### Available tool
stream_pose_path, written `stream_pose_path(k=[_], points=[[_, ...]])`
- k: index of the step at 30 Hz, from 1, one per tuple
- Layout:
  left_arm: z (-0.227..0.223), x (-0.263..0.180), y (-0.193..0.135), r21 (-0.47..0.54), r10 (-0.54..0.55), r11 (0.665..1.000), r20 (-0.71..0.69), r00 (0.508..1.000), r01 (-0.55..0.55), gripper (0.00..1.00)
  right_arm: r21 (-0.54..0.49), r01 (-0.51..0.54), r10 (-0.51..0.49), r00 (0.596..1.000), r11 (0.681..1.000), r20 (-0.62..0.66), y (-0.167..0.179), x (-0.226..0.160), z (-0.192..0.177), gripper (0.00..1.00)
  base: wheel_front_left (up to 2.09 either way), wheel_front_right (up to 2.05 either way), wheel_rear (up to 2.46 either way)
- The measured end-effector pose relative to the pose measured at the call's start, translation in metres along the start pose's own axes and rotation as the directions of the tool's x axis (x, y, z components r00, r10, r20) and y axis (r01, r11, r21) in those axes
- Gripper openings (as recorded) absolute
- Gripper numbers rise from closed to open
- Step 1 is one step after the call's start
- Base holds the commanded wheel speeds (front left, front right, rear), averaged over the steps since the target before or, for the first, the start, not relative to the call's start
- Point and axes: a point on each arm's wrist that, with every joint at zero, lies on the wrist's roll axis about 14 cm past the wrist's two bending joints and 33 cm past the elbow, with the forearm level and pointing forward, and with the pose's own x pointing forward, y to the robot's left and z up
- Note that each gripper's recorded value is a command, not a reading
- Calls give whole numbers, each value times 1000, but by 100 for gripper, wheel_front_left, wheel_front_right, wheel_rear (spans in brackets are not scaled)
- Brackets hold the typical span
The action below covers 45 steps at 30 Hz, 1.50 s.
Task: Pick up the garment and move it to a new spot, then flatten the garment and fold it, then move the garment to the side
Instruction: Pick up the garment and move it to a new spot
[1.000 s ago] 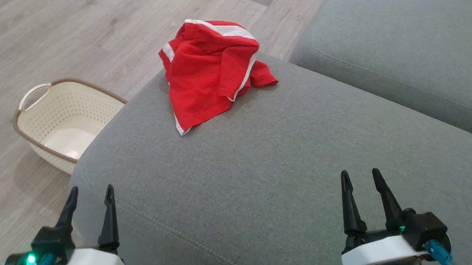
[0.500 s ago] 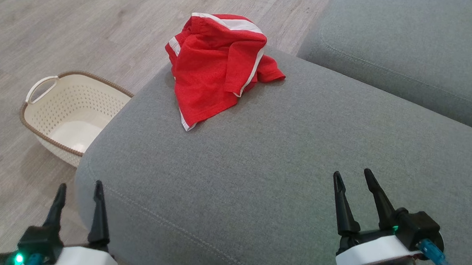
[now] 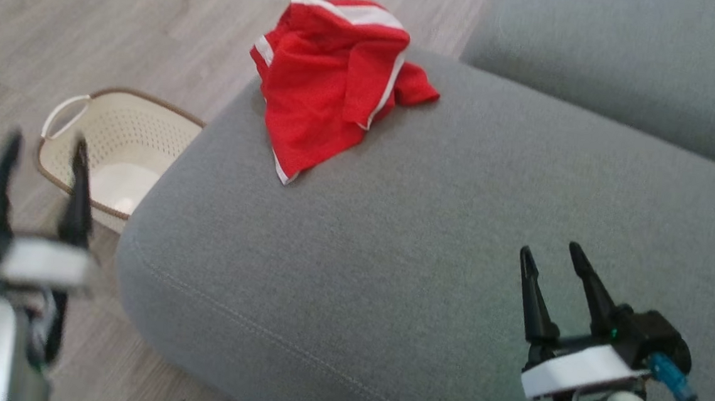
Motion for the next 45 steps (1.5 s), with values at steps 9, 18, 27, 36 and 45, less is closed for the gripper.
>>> stream_pose_path(k=[9,18,27,36,45], points=[[44,127,-47,106,-179,979,56,982,172,100,-36,54,-53,998,998,28,-38,30,-2,100,0,0,0],[-14,217,-107,16,-240,969,-169,956,247,100,-62,121,-119,992,991,32,-83,48,-18,100,0,0,0],[-133,233,-165,-56,-295,950,-473,830,306,100,-78,207,-210,977,975,-36,-128,39,-61,100,0,0,0],[-189,231,-188,-103,-307,947,-569,763,305,100,-80,250,-256,965,965,-65,-147,29,-80,100,0,0,0],[-187,235,-187,-91,-304,948,-549,778,305,0,-95,276,-281,959,957,-40,-156,26,-69,100,0,0,0]])
